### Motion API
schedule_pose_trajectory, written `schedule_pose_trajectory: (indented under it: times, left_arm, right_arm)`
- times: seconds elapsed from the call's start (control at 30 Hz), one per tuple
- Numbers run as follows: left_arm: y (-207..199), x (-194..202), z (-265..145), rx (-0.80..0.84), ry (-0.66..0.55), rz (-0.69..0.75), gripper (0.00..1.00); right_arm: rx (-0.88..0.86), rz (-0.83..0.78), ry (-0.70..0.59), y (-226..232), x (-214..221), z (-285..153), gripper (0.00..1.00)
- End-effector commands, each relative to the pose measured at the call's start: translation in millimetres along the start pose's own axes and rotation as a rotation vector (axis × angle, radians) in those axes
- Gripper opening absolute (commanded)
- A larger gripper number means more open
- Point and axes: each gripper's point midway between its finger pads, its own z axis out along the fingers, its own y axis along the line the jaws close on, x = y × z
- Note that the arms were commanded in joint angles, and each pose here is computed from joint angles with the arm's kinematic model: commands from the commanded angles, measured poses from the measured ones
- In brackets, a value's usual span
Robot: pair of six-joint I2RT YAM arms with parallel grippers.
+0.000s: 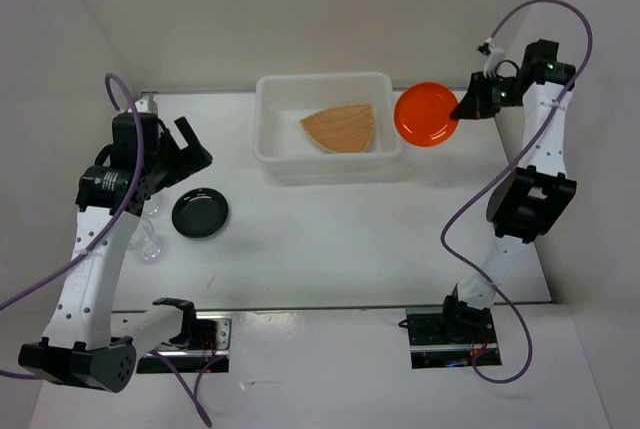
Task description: Place the mixed dishes into the plastic bin
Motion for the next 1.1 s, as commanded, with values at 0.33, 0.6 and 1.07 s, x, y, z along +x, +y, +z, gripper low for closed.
schedule_pose_trajectory:
  times: [0.33,0.6,1.07]
  left_arm:
    - [-6,-21,-23,0.039,-0.095,-0.019,1.0]
    - [1,-3,-51,0.072,-0.103,-0.138,1.0]
    - [17,46,-45,0.051,0.033,-0.138,1.0]
  right_arm:
    - [0.076,-0.323,-0.018,57,-97,133,0.0]
    - [0.132,-0.391,-0.005,59,-93,223,0.0]
    - [0.273,-0.367,0.07,19,-61,271,0.52]
